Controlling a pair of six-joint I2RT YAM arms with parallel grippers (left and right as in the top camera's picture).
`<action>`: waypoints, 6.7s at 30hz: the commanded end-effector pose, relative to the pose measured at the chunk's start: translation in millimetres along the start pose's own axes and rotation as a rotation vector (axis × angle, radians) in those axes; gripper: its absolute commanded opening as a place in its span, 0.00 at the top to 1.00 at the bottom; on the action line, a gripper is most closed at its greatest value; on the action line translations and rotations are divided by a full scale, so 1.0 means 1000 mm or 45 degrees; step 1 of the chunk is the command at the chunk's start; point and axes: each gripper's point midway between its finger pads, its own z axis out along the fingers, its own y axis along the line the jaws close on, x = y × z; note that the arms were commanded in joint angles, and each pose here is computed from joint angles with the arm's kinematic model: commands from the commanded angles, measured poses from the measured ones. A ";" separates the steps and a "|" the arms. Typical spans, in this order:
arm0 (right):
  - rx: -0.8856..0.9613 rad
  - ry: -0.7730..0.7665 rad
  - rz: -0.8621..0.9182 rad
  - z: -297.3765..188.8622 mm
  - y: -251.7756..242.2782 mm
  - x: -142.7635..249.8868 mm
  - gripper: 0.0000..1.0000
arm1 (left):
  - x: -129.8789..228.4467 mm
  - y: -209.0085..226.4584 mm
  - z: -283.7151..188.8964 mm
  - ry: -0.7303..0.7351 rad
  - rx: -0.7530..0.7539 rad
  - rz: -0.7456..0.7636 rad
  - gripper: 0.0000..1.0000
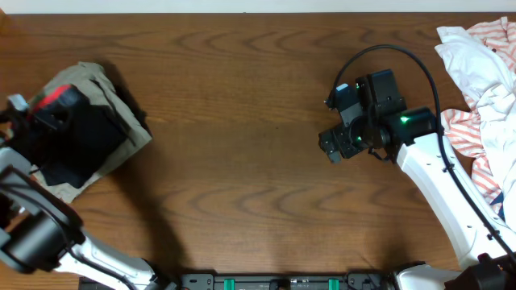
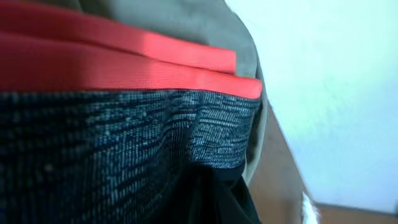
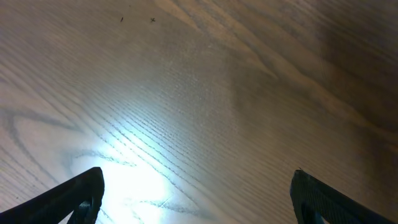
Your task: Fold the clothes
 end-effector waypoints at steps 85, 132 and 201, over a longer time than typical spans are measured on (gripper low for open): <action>0.479 -0.685 0.555 -0.152 -0.032 0.147 0.01 | 0.274 -0.187 -0.160 0.019 -0.242 1.026 0.02; 0.682 -1.301 0.242 -0.071 -0.081 0.111 0.01 | 0.274 -0.187 -0.160 0.019 -0.241 1.027 0.02; 0.682 -1.301 0.242 -0.071 -0.081 0.111 0.01 | 0.253 -0.111 -0.077 -0.610 -0.170 1.335 0.02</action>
